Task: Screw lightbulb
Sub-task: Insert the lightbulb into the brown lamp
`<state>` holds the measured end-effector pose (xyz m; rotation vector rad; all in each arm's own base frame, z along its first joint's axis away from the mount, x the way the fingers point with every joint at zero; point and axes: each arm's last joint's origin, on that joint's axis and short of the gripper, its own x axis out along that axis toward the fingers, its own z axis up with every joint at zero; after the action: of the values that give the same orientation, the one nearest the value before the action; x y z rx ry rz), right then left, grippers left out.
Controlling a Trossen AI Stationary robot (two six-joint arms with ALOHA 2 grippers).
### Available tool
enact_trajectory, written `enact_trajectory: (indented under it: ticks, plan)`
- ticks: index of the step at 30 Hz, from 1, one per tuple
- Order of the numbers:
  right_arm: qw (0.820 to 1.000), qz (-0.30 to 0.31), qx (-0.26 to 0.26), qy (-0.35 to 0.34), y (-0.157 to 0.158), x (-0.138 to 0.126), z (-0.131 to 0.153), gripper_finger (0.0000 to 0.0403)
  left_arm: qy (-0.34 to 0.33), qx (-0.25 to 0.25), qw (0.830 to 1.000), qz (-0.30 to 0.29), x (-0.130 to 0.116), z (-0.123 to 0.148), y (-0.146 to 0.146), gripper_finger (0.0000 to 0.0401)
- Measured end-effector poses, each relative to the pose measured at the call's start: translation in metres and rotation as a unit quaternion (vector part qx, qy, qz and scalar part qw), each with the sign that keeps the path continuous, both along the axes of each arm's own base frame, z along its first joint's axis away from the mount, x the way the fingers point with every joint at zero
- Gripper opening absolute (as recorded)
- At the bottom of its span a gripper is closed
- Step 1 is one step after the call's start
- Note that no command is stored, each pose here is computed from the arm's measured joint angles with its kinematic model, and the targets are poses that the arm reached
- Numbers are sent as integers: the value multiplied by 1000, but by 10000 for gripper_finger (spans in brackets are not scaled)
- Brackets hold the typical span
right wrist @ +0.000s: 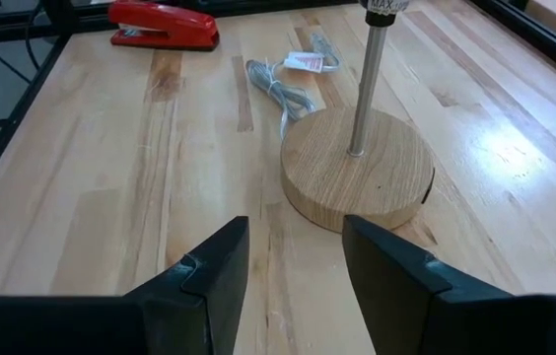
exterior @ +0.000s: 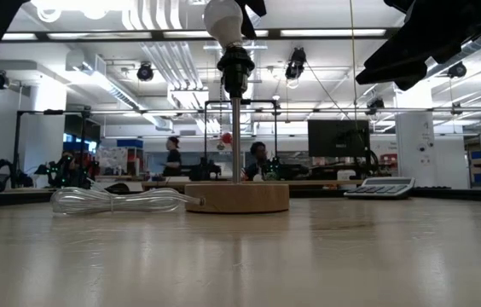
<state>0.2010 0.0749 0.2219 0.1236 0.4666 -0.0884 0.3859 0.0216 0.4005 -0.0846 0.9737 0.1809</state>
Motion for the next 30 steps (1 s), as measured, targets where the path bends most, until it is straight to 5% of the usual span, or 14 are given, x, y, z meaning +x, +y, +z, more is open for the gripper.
enact_trajectory:
  ticks: [9, 20, 30]
  plan:
    - [1000, 0, 0, -2, 0, 0, 0, 163, -86, 13, 996, -13, -26, 40, -2, 299]
    - [998, -38, -1, -48, -17, 10, 9, 163, -109, 37, 993, -39, -102, 87, -29, 268]
    - [994, -70, 20, -83, -28, 16, 15, 158, -123, 73, 990, 2, -133, 72, -52, 249]
